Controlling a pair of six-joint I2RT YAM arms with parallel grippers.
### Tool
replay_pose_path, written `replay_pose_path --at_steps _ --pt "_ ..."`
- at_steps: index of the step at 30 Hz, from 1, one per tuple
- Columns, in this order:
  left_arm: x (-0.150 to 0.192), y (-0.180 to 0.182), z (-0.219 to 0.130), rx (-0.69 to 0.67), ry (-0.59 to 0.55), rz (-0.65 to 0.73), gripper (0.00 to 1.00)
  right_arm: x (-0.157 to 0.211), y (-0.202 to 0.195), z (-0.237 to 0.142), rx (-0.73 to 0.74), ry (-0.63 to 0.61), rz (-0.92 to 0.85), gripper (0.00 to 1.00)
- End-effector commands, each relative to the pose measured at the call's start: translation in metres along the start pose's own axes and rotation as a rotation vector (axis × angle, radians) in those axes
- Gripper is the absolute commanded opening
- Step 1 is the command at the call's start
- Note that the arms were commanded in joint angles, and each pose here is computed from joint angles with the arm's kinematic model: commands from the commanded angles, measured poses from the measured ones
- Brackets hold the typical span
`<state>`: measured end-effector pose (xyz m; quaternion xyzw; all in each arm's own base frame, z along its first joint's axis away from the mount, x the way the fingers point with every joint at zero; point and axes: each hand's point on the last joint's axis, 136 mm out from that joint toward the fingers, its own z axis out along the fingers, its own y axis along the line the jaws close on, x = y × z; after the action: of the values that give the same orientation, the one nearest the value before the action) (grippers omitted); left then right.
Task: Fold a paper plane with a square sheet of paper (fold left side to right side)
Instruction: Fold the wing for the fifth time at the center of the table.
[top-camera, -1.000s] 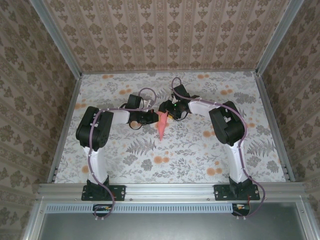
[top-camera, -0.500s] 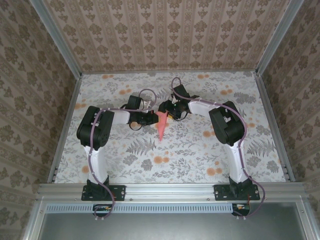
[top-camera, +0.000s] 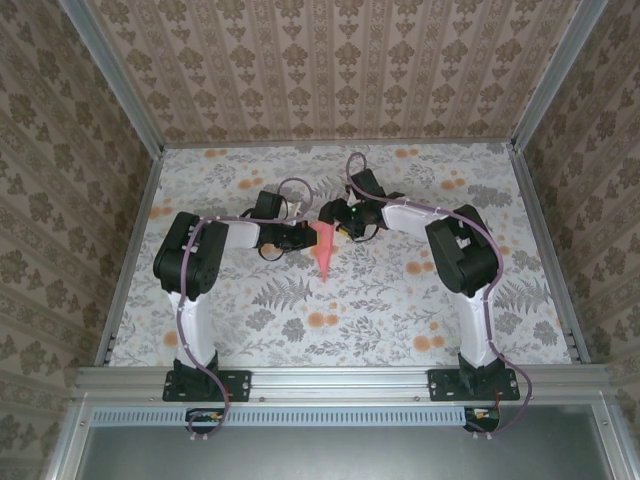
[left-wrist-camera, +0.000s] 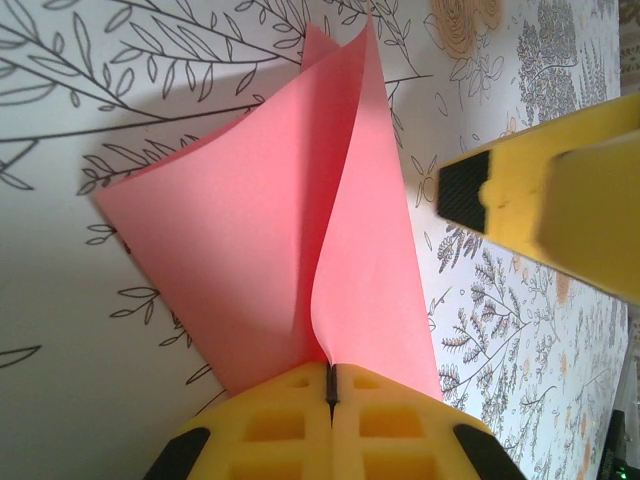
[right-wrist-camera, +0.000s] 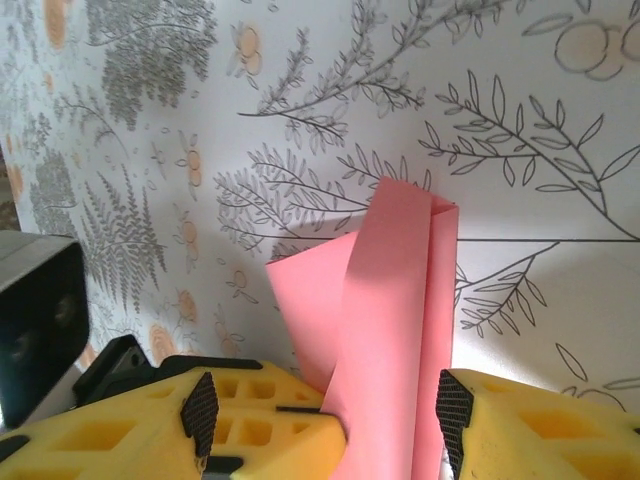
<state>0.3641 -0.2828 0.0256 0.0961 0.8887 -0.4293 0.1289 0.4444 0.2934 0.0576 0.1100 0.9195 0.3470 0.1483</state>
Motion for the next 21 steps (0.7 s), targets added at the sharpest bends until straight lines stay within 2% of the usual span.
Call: replay_pose_path --at_steps 1,7,8,11,21 --pt "0.029 0.032 0.011 -0.080 0.072 -0.040 0.00 -0.005 0.008 -0.020 -0.002 -0.040 -0.034 0.58" --pt "0.029 0.031 0.011 -0.083 0.072 -0.039 0.00 0.013 0.005 -0.010 -0.021 0.018 -0.019 0.13" --pt "0.029 0.032 0.011 -0.085 0.072 -0.038 0.00 0.015 0.004 -0.007 -0.016 0.023 -0.018 0.08" --pt "0.028 0.031 0.010 -0.087 0.070 -0.036 0.00 0.020 -0.002 -0.002 0.006 0.040 -0.013 0.04" --pt "0.029 0.032 0.009 -0.095 0.074 -0.033 0.00 0.029 -0.014 0.015 0.032 0.089 -0.006 0.02"
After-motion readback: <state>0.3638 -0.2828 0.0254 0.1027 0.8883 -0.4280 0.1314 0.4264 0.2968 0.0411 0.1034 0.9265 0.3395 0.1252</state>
